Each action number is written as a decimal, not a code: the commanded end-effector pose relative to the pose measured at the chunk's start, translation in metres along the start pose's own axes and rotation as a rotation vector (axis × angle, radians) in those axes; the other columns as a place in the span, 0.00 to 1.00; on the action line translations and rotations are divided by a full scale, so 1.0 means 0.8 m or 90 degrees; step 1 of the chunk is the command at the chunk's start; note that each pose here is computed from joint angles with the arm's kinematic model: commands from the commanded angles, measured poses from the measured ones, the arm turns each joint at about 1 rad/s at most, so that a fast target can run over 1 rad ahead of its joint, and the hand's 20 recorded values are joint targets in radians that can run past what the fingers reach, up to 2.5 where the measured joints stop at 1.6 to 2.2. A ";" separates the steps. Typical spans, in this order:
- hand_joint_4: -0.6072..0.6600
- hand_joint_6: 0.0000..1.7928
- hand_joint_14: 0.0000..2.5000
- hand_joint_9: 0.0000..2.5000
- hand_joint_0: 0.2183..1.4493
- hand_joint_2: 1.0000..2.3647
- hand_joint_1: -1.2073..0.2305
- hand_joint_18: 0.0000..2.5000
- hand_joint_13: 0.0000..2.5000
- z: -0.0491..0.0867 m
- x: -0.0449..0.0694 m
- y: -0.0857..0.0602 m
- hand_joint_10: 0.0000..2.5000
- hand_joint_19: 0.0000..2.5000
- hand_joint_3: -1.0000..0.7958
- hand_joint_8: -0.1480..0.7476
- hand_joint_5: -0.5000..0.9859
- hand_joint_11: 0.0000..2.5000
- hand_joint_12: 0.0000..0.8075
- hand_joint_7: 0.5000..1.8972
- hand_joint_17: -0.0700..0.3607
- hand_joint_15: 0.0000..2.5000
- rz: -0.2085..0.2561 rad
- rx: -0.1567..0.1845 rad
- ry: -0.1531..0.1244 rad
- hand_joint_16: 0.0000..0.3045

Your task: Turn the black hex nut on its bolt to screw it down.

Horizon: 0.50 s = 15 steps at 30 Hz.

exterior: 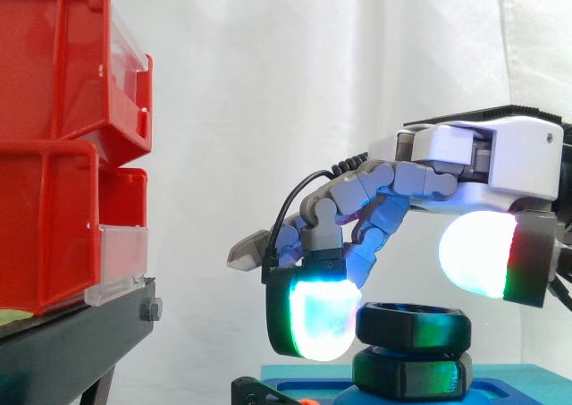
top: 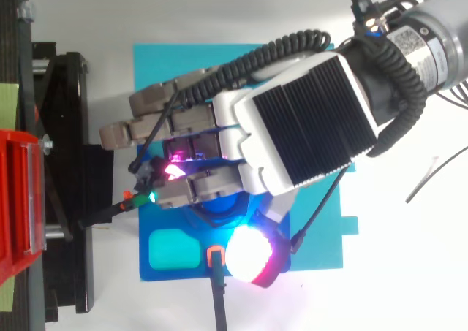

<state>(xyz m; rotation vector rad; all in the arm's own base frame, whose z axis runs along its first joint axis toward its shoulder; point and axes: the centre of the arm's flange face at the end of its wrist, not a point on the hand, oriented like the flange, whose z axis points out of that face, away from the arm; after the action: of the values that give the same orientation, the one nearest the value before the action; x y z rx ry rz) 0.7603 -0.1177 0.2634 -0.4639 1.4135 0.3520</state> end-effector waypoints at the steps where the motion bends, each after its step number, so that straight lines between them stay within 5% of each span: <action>1: 0.63 0.40 0.00 0.42 0.22 0.00 0.74 0.24 0.21 -0.007 -0.002 -0.010 0.00 0.13 0.28 0.53 0.31 0.11 0.45 0.45 0.44 0.00 -0.007 0.001 -0.009 0.18; 15: 0.65 0.36 0.00 0.41 0.21 0.00 0.79 0.24 0.21 -0.030 -0.003 -0.033 0.00 0.13 0.28 0.53 0.31 0.11 0.47 0.50 0.45 0.00 -0.011 -0.004 -0.013 0.18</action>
<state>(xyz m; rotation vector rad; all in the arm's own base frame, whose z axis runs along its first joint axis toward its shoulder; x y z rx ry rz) 0.7543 -0.1491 0.2650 -0.4751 1.3873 0.3419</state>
